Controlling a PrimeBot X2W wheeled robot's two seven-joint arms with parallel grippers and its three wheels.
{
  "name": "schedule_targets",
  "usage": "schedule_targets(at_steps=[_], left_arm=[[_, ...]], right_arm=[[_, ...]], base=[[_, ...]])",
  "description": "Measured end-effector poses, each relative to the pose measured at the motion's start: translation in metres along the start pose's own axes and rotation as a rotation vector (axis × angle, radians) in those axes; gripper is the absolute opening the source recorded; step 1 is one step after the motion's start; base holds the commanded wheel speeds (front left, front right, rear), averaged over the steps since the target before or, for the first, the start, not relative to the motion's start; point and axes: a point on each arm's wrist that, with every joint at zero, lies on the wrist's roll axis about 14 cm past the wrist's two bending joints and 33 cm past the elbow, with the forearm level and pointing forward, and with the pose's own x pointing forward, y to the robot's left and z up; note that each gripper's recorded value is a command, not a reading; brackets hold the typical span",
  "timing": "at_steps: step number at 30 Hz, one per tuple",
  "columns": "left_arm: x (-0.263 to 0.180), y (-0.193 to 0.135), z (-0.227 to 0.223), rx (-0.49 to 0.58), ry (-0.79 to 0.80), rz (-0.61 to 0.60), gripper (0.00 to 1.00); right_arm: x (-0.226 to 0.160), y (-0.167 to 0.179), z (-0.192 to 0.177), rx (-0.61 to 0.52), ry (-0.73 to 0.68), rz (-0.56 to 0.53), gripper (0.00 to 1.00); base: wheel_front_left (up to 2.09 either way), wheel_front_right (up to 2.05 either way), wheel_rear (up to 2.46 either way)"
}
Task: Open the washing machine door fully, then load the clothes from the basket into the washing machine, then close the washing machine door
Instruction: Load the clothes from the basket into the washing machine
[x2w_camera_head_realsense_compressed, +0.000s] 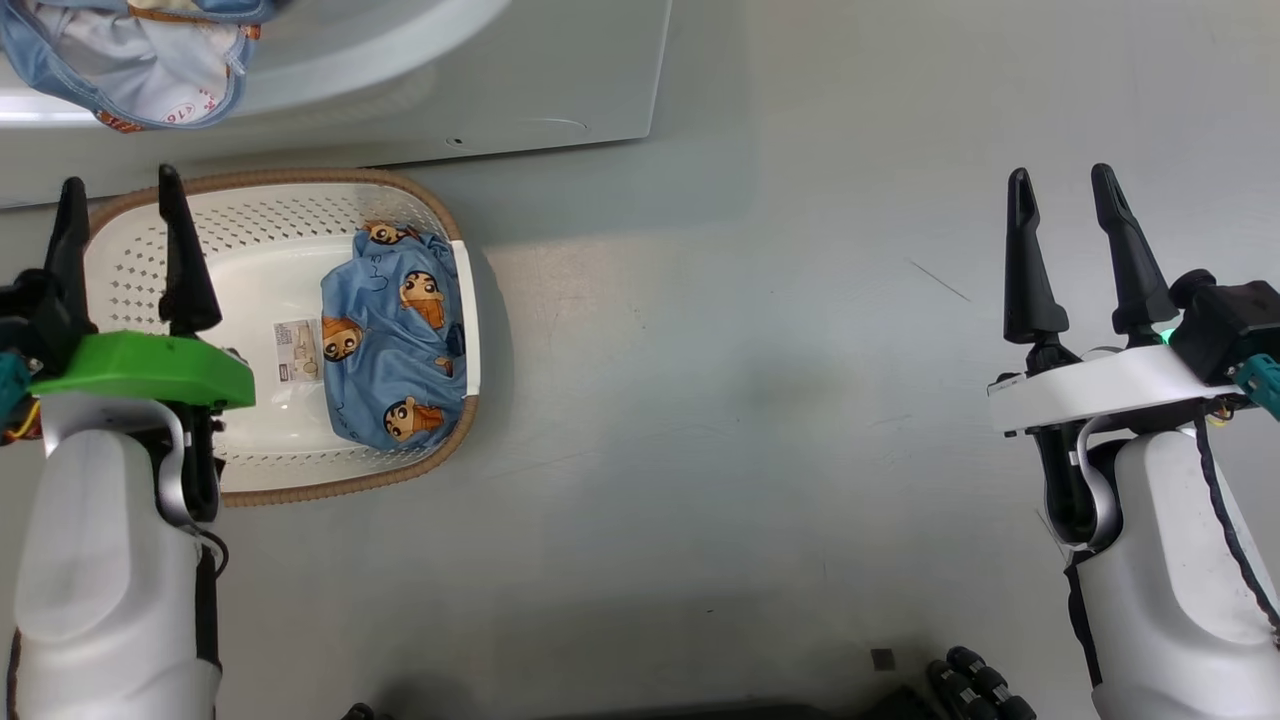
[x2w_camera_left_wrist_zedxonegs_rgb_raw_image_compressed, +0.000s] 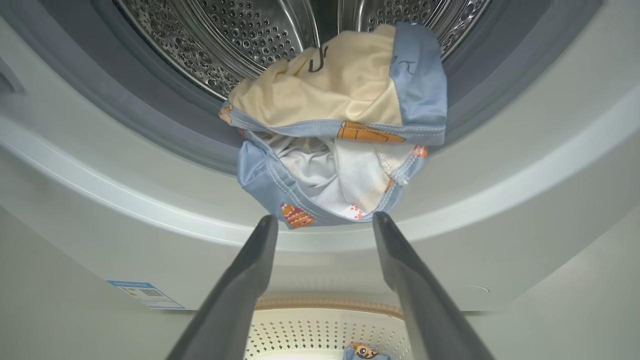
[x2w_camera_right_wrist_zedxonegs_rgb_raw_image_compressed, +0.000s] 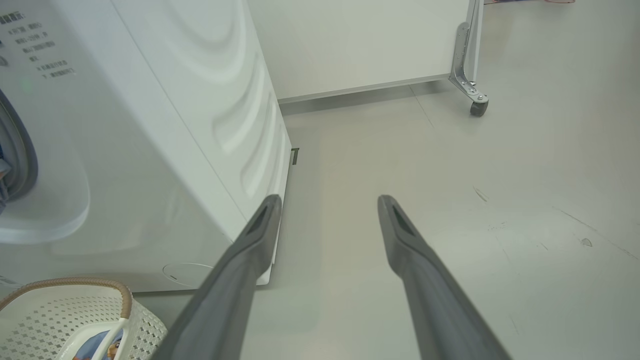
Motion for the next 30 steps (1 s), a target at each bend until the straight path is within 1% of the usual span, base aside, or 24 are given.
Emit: schedule_targets(at_steps=[4,7,16,21,24,30], left_arm=[[0.011,-0.004,0.009,0.000,-0.017,-0.012,1.00],[0.021,-0.003,0.017,0.020,-0.021,-0.022,1.00],[0.044,-0.001,0.021,0.040,0.049,-0.021,1.00],[0.050,0.006,0.010,0.030,0.126,0.012,1.00],[0.055,0.011,0.009,0.027,0.141,0.034,1.00],[0.065,0.011,0.007,-0.028,0.170,0.049,1.00]], right_arm=[[-0.001,0.000,0.000,0.000,0.001,-0.001,1.00],[-0.002,0.001,0.001,0.003,0.001,0.001,1.00],[-0.005,-0.001,0.002,0.003,0.001,-0.006,1.00],[-0.007,-0.004,0.002,0.009,0.001,-0.014,1.00],[-0.007,-0.005,0.001,0.009,0.003,-0.018,1.00],[-0.007,-0.007,-0.003,0.019,0.014,-0.025,1.00]], base=[[0.00,0.00,0.00],[0.00,0.00,0.00],[0.00,0.00,0.00],[0.00,0.00,0.00],[0.00,0.00,0.00],[0.00,0.00,0.00]])
